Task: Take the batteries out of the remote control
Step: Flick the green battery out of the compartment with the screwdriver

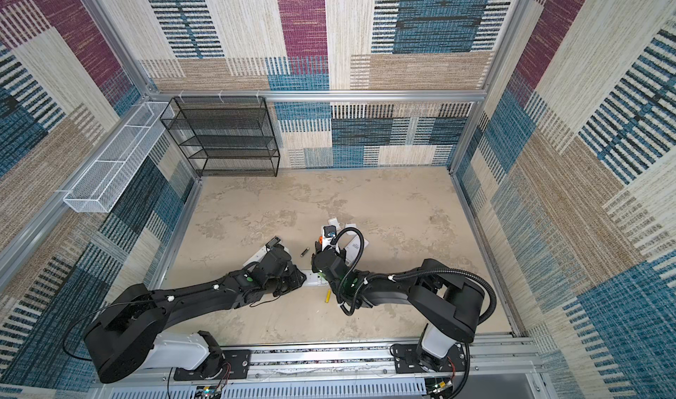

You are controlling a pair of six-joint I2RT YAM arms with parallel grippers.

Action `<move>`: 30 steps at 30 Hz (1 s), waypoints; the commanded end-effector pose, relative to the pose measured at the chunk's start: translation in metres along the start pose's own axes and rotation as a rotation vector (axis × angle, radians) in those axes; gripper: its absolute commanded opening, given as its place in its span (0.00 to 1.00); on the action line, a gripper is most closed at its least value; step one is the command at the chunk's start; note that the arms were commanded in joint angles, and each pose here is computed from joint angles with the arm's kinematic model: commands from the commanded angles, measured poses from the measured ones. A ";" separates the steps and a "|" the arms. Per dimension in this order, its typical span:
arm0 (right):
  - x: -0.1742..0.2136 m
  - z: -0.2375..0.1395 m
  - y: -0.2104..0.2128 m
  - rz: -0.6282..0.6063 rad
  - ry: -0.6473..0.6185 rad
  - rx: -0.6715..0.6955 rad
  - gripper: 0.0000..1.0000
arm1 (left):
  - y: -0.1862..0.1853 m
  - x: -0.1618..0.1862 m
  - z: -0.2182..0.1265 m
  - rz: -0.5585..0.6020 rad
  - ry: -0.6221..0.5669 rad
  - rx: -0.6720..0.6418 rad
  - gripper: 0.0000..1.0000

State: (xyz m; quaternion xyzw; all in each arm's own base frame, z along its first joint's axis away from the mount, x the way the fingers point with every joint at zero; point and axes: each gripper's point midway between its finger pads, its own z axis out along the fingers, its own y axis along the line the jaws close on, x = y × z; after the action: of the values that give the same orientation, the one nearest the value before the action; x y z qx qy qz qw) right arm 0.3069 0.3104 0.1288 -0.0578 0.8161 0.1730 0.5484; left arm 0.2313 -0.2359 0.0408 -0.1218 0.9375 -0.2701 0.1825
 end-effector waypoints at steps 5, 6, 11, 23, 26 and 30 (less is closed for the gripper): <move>0.001 0.006 0.013 -0.019 -0.012 -0.030 0.00 | 0.037 0.021 -0.001 -0.012 0.074 -0.141 0.27; 0.003 0.006 0.013 -0.024 -0.010 -0.027 0.00 | 0.037 0.021 -0.001 -0.012 0.074 -0.141 0.27; 0.001 0.007 0.005 -0.067 -0.031 0.014 0.00 | 0.036 0.022 -0.001 -0.011 0.078 -0.137 0.27; -0.011 0.009 -0.005 -0.142 -0.093 0.089 0.00 | 0.036 0.022 -0.001 -0.011 0.078 -0.136 0.27; -0.011 0.007 -0.007 -0.145 -0.091 0.103 0.00 | 0.037 0.022 -0.001 -0.011 0.077 -0.137 0.26; -0.017 0.002 -0.011 -0.126 -0.098 0.112 0.00 | 0.037 0.022 -0.001 -0.011 0.078 -0.137 0.27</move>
State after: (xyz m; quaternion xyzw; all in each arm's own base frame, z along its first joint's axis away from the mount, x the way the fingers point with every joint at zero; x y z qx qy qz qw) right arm 0.3169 0.3030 0.1293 -0.0871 0.7995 0.0929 0.5871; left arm 0.2312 -0.2346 0.0406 -0.1233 0.9367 -0.2695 0.1865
